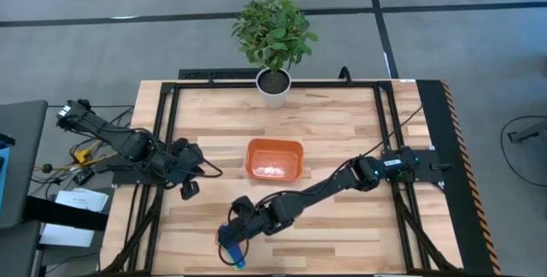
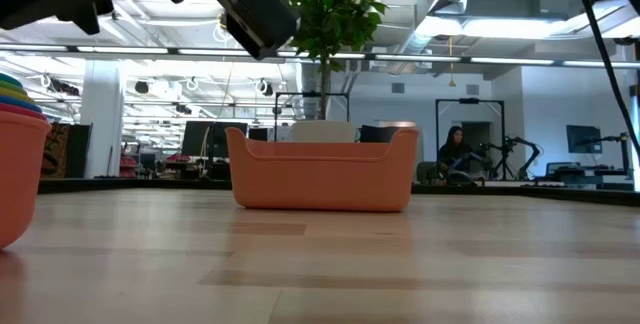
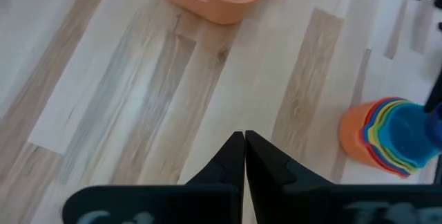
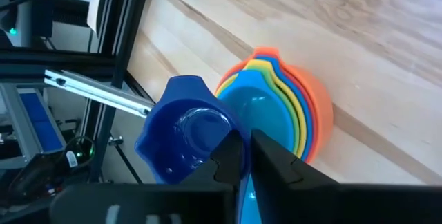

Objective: Nest measuring cups in basket
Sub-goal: Stack the dark blue measuring cup on top of the light blue measuring cup, then put the colored measuring cups into the orange bin

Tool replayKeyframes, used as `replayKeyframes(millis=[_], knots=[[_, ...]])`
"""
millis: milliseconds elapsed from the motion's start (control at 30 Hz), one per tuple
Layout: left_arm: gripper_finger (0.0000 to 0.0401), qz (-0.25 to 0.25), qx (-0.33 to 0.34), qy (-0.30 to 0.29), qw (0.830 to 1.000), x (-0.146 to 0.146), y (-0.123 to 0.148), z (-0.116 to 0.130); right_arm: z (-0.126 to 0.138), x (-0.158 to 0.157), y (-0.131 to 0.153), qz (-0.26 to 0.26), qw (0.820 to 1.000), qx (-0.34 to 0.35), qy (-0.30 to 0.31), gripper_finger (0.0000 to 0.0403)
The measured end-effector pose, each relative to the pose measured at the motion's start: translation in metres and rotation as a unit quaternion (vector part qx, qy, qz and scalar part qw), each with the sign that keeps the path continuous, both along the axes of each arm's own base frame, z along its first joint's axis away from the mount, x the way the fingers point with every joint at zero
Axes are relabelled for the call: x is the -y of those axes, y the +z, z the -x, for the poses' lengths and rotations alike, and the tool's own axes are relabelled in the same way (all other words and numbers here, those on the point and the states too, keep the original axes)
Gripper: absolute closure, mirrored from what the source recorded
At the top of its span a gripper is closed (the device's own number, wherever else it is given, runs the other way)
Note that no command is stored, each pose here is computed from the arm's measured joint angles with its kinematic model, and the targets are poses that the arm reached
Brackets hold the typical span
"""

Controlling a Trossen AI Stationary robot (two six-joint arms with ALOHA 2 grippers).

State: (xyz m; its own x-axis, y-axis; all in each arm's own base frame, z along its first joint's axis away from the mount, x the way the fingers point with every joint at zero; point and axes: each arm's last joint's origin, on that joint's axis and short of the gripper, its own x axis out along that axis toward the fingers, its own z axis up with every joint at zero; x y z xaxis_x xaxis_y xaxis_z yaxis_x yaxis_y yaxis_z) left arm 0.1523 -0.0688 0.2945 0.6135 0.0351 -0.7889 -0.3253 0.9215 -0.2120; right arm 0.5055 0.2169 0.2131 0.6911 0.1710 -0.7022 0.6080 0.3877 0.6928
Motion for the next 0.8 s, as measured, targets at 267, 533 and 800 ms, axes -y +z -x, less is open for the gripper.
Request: replayKeyframes(millis=[267, 533, 800], knots=[[0.0401, -0.001, -0.012, 0.008, 1.0, -0.0011, -0.0015, 0.002, 0.0003, -0.0002, -0.0003, -0.001, 1.0, -0.002, 0.0, 0.0306], [0.0401, 0.002, -0.012, 0.01, 1.0, -0.001, -0.0015, 0.002, 0.0038, 0.0018, -0.0041, 0.012, 1.0, -0.028, 0.0, 0.025], [0.0401, 0.076, -0.049, -0.049, 0.995, 0.0069, -0.0018, 0.0065, 0.0064, 0.0064, 0.0008, 0.032, 0.999, -0.035, 0.018, 0.0256]])
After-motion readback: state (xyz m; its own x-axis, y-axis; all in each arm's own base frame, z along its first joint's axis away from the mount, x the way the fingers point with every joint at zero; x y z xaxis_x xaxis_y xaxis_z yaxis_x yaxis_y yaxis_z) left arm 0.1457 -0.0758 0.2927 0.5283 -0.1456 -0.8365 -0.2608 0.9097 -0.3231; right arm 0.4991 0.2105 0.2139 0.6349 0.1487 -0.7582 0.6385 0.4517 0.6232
